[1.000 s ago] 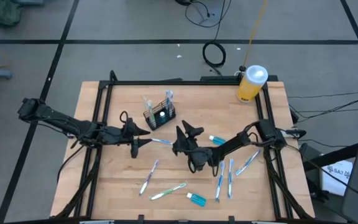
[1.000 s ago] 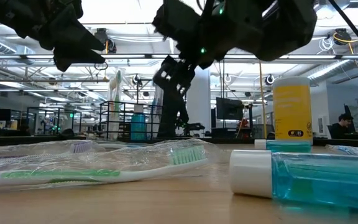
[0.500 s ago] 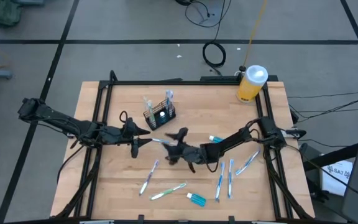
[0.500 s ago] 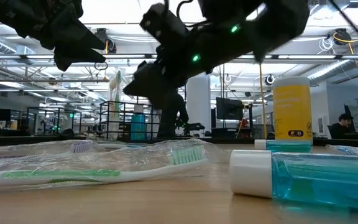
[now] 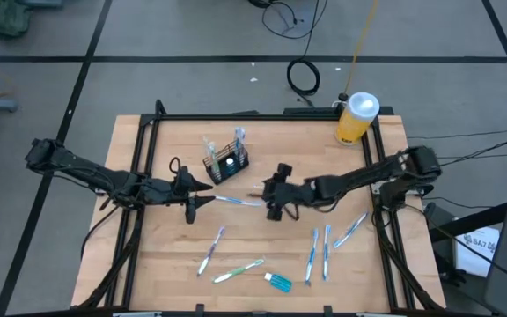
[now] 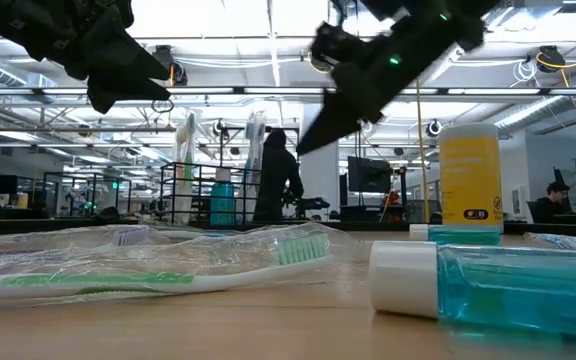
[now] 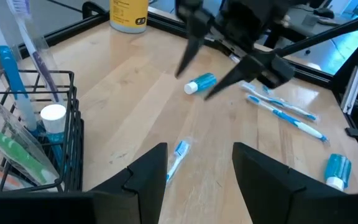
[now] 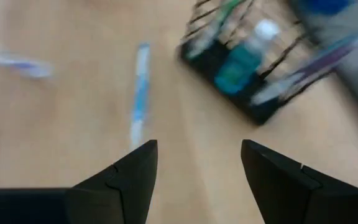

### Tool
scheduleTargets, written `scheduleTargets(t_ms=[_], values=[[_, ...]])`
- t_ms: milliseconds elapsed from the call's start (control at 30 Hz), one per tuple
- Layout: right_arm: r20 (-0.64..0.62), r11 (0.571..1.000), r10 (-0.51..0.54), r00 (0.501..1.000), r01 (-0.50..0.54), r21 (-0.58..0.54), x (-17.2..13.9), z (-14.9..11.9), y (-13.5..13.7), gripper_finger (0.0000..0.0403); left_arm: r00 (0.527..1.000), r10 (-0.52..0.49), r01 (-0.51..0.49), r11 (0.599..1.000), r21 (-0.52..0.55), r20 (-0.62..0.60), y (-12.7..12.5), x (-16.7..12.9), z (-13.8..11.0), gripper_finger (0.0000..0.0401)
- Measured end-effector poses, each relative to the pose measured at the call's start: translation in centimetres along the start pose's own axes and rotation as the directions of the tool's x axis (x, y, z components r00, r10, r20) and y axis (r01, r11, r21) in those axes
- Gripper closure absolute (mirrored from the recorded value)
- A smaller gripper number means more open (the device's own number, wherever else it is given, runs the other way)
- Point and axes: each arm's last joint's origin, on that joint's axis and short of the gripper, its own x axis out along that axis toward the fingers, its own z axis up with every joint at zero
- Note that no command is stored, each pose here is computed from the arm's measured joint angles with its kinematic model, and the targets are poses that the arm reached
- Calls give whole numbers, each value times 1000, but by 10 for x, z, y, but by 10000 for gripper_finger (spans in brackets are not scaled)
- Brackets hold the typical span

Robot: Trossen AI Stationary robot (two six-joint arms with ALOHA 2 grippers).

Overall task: Pick & Place toothbrushing station
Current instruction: Put the violet toothbrush into the black wire organizer

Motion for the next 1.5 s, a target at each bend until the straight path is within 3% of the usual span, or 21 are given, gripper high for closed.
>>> scheduleTargets(t_ms=[100,300,533,700,833,1000,1133,1267,1500], values=[[86,990,116,990,-122,65,-3,-21,-14,179,1000,-14,14,1000,-9,1,-3,0,-1,212],[361,964,82,929,-165,208,-11,-66,-28,179,997,-72,71,995,-66,-11,-19,11,-10,213],[472,952,84,877,-212,223,-26,-96,-29,179,978,-45,28,996,-85,-203,-50,30,-19,213],[475,951,83,876,-213,226,-27,-99,-29,179,906,80,-120,990,-71,-417,-73,41,-14,213],[475,951,85,876,-214,224,-27,-99,-29,179,820,164,-282,949,-138,-548,-83,51,-21,213],[475,958,84,876,-202,204,-27,-99,-29,179,728,177,-325,940,-106,-662,-92,64,-48,213],[475,962,84,876,-196,190,-27,-99,-29,179,723,173,-334,935,-120,-669,-102,74,-67,213],[475,959,83,876,-200,199,-27,-99,-29,179,750,170,-305,947,-106,-639,-110,78,-79,213],[475,959,84,876,-201,201,-27,-99,-29,179,747,268,-381,923,-62,-609,-106,78,-85,213]])
